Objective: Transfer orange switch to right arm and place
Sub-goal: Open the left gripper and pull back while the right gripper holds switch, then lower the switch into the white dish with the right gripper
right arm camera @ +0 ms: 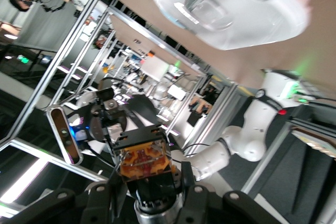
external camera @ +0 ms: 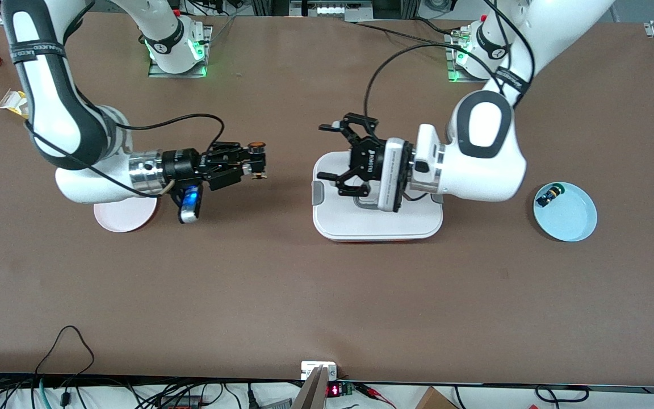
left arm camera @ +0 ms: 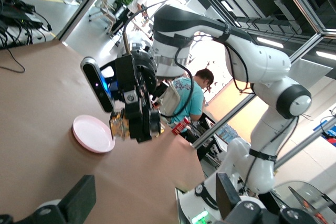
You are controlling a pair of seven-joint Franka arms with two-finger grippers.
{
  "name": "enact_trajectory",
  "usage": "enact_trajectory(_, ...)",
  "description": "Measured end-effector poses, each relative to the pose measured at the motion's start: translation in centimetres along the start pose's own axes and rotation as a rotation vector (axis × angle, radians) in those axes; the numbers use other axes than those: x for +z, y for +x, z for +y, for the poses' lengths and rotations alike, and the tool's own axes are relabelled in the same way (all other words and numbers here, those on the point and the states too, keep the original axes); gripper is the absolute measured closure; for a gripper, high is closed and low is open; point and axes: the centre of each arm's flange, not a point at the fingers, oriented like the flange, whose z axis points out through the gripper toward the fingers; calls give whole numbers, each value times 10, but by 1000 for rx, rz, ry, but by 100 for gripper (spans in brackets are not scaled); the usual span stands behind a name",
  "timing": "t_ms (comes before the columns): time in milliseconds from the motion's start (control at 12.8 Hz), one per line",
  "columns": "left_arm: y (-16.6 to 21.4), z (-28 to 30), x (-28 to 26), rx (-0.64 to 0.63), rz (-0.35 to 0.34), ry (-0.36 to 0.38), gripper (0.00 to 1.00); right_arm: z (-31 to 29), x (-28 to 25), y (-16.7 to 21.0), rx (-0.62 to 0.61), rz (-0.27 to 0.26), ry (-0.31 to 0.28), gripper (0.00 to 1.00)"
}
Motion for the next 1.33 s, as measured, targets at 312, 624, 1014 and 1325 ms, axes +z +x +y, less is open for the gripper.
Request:
enact_trajectory(312, -5, 6, -46, -97, -185, -2, 0, 29, -43, 7, -125, 130, -291, 56)
enact_trajectory(624, -2, 26, -91, -224, -448, 91, 0, 60, -81, 16, -279, 233, -666, 56)
enact_trajectory(1014, -9, 35, -135, -451, -781, 447, 0, 73, -127, 19, -557, 251, -1085, 56)
enact_trajectory(1325, 14, 71, -181, -519, -924, 947, 0, 83, -175, 25, -759, 167, -1233, 56)
